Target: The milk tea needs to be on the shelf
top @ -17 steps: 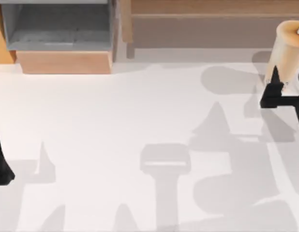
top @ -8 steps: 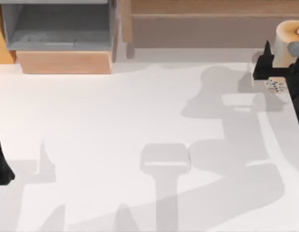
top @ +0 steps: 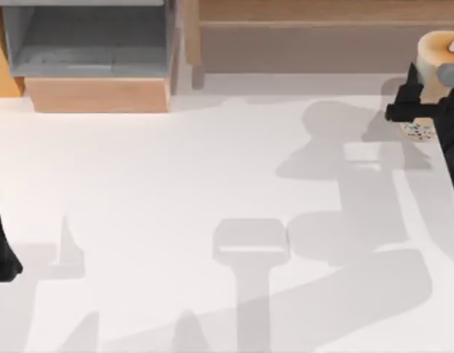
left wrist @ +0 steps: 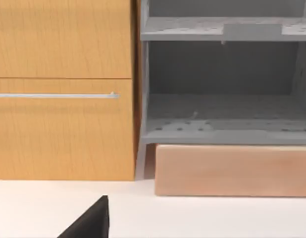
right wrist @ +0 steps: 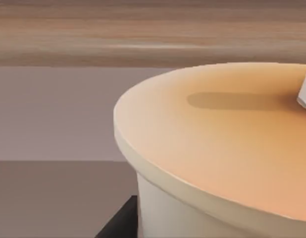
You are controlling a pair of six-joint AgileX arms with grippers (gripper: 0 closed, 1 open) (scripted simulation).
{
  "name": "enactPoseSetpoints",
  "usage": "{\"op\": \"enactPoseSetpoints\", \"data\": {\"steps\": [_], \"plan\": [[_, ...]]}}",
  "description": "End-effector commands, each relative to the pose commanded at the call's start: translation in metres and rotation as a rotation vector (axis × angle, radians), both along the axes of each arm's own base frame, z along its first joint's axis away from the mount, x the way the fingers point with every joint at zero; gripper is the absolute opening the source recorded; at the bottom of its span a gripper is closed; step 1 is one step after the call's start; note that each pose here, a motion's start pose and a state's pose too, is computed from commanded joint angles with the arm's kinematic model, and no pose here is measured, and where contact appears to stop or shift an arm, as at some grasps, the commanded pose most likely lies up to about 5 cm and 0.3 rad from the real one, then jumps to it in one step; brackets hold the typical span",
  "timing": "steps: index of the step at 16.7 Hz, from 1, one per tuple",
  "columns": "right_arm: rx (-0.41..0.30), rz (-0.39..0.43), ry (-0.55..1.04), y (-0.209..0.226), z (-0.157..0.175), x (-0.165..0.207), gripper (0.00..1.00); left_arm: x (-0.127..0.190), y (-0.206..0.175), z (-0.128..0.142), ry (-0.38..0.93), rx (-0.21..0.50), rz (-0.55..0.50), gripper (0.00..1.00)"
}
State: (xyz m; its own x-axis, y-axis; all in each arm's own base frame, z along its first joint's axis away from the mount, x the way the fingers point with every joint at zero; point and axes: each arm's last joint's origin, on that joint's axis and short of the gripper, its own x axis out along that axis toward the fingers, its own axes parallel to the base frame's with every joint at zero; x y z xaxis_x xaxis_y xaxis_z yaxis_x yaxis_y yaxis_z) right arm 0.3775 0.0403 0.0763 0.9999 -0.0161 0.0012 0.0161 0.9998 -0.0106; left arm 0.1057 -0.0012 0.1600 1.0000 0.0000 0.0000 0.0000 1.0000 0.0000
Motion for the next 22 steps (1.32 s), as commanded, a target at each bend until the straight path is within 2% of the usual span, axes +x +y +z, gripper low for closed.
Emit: {"op": "enactPoseSetpoints", "data": {"steps": [8, 22], "plan": [[0.000, 0.000, 0.000, 0.000, 0.000, 0.000, 0.02, 0.000, 0.000, 0.000, 0.000, 0.000, 0.000, 1.00], [0.002, 0.002, 0.000, 0.001, 0.010, 0.000, 0.00, 0.000, 0.000, 0.000, 0.000, 0.000, 0.000, 1.00]]}}
